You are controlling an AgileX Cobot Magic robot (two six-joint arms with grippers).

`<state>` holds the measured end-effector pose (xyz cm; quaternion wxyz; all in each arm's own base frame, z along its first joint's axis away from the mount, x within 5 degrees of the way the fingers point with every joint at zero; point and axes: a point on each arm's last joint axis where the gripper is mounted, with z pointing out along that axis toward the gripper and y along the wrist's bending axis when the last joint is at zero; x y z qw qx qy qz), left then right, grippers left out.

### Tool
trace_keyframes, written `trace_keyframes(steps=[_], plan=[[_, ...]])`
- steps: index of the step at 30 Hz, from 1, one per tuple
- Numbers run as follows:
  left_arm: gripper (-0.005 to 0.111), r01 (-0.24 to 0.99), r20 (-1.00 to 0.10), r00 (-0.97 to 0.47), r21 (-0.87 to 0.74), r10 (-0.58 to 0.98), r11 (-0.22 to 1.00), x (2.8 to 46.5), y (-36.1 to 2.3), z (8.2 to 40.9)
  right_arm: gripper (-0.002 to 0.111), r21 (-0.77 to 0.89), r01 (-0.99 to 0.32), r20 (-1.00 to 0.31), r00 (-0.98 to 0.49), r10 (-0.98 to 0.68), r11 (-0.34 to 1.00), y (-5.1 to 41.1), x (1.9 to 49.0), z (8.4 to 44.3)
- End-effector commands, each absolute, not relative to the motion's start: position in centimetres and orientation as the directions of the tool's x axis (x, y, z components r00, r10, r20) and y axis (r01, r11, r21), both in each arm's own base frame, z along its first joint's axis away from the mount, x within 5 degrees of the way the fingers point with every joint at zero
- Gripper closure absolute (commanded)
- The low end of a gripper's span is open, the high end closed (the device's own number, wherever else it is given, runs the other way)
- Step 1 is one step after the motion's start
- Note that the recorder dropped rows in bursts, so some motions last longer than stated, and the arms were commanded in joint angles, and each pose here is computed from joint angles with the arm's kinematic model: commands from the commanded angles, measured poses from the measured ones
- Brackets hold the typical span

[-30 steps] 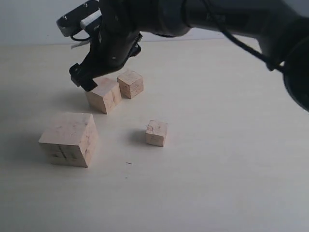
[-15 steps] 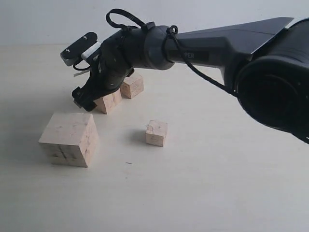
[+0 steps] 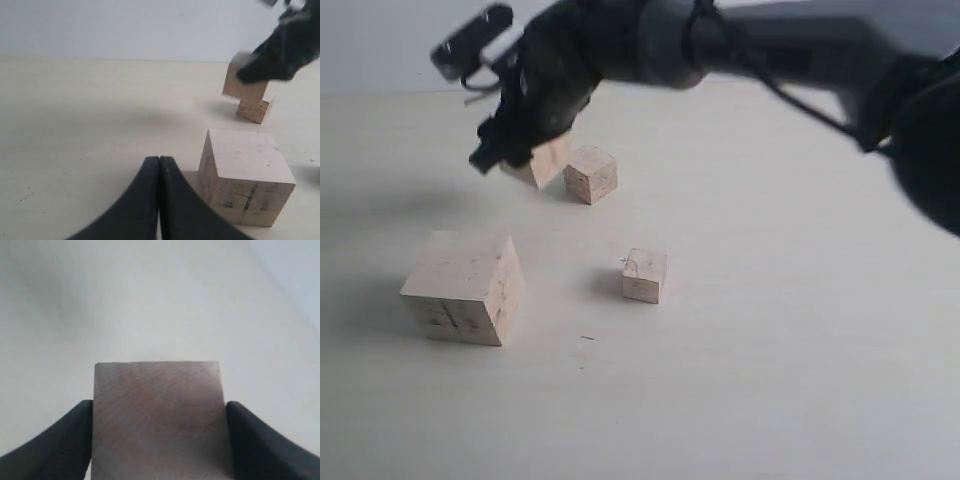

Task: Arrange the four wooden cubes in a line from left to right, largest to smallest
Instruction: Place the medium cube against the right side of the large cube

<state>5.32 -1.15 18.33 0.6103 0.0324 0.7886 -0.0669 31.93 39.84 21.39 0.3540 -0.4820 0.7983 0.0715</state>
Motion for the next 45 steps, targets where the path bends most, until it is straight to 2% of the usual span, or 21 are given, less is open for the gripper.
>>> trace_keyframes(steps=[1,3,5,6,9,11,14,17,19,28,34,38,45], plan=[[0.107,0.14,-0.97,-0.242,-0.068,-0.032,0.988,5.3,-1.2,18.4,0.108,-0.288,-0.773,-0.711,-0.222,-0.667,0.565,35.7,29.7,33.1],[0.107,0.14,-0.97,-0.242,-0.068,-0.032,0.988,5.3,-1.2,18.4,0.108,-0.298,-0.767,-0.719,-0.212,-0.662,0.569,32.9,27.6,37.2],[0.107,0.14,-0.97,-0.242,-0.068,-0.032,0.988,5.3,-1.2,18.4,0.108,-0.284,-0.798,-0.718,-0.19,-0.67,0.531,30.5,25.2,38.3],[0.107,0.14,-0.97,-0.242,-0.068,-0.032,0.988,5.3,-1.2,18.4,0.108,-0.282,-0.821,-0.706,-0.174,-0.687,0.497,30.0,24.5,37.7],[0.107,0.14,-0.97,-0.242,-0.068,-0.032,0.988,5.3,-1.2,18.4,0.108,-0.237,-0.914,-0.657,-0.098,-0.747,0.328,29.2,22.1,31.2],[0.107,0.14,-0.97,-0.242,-0.068,-0.032,0.988,5.3,-1.2,18.4,0.108,-0.204,-0.941,-0.659,-0.073,-0.748,0.271,29.9,21.8,26.7],[0.107,0.14,-0.97,-0.242,-0.068,-0.032,0.988,5.3,-1.2,18.4,0.108,-0.085,-0.979,-0.582,-0.103,-0.806,0.186,31.5,22.0,20.9],[0.107,0.14,-0.97,-0.242,-0.068,-0.032,0.988,5.3,-1.2,18.4,0.108,-0.017,-0.99,-0.537,-0.11,-0.836,0.141,32.5,22.2,16.6],[0.107,0.14,-0.97,-0.242,-0.068,-0.032,0.988,5.3,-1.2,18.4,0.108,0.01,-0.994,-0.537,-0.1,-0.837,0.112,33.1,22.0,15.0],[0.107,0.14,-0.97,-0.242,-0.068,-0.032,0.988,5.3,-1.2,18.4,0.108,-0.021,-1.0,-0.56,0.001,-0.829,0.013,36.1,23.0,12.6],[0.107,0.14,-0.97,-0.242,-0.068,-0.032,0.988,5.3,-1.2,18.4,0.108,-0.079,-0.99,-0.494,0.138,-0.859,-0.114,37.1,24.1,11.3],[0.107,0.14,-0.97,-0.242,-0.068,-0.032,0.988,5.3,-1.2,18.4,0.108,-0.141,-0.975,-0.469,0.219,-0.856,-0.172,37.4,24.6,11.3],[0.107,0.14,-0.97,-0.242,-0.068,-0.032,0.988,5.3,-1.2,18.4,0.108,-0.164,-0.961,-0.458,0.276,-0.845,-0.225,37.3,24.5,11.3]])
